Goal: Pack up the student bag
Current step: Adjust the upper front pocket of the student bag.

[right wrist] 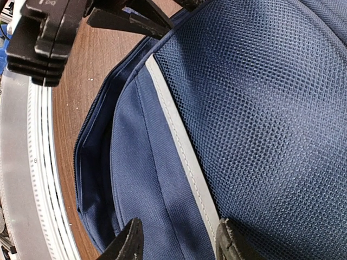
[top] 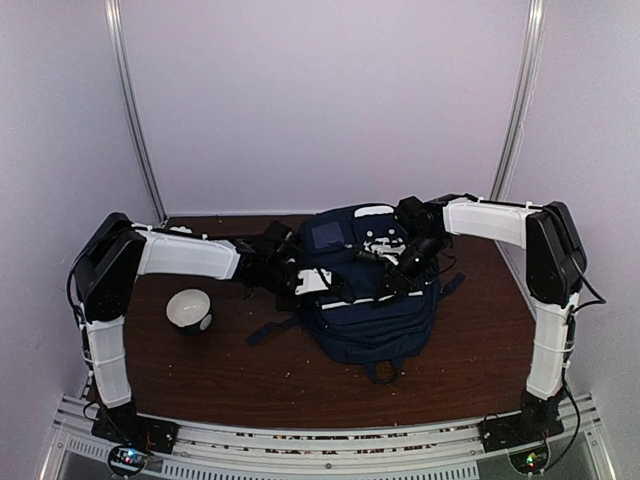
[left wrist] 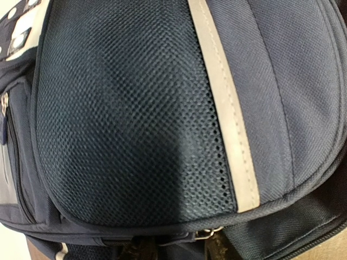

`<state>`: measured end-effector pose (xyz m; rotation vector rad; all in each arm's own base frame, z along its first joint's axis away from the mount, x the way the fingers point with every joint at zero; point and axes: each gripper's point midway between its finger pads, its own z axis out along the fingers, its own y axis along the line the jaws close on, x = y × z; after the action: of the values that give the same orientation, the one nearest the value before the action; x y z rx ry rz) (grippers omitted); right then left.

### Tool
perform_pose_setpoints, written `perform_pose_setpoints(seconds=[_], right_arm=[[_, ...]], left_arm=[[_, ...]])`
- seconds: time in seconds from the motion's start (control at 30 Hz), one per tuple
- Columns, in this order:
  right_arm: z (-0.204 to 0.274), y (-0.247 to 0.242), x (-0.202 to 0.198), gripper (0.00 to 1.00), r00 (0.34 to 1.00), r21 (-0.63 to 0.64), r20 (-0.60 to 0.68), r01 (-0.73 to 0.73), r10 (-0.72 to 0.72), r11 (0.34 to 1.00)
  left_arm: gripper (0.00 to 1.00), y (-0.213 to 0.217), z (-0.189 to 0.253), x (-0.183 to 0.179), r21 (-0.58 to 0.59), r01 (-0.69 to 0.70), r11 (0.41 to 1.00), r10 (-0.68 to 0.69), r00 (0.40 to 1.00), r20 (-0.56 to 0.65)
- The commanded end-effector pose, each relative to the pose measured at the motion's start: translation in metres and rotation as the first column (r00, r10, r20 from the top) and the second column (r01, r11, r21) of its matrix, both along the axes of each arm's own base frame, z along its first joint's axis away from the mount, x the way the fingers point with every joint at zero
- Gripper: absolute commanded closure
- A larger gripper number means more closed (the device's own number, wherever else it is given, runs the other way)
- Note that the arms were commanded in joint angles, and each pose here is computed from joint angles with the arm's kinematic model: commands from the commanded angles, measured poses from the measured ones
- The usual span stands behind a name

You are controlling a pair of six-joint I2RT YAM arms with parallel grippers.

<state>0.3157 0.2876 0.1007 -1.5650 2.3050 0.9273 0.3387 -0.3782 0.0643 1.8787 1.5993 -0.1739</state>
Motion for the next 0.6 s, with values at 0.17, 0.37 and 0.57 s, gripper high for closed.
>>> perform_pose_setpoints(seconds=[0.17, 0.37, 0.57], right_arm=[[-0.009, 0.0, 0.006, 0.54, 1.0, -0.009, -0.026, 0.016, -0.016, 1.0], [-0.013, 0.001, 0.007, 0.55, 0.999, -0.011, -0.04, 0.022, -0.023, 1.0], [-0.017, 0.003, 0.015, 0.58, 0.997, -0.02, -0.04, 0.073, -0.074, 0.997]], left_arm=[[0.81, 0.001, 0.006, -0.006, 0.013, 0.035, 0.999, -0.034, 0.999, -0.021], [0.91, 0.017, 0.006, -0.019, 0.055, -0.008, 0.998, 0.013, 0.996, -0.091], [1.0, 0.023, 0.005, -0.045, 0.077, -0.071, 0.995, 0.087, 0.968, -0.237]])
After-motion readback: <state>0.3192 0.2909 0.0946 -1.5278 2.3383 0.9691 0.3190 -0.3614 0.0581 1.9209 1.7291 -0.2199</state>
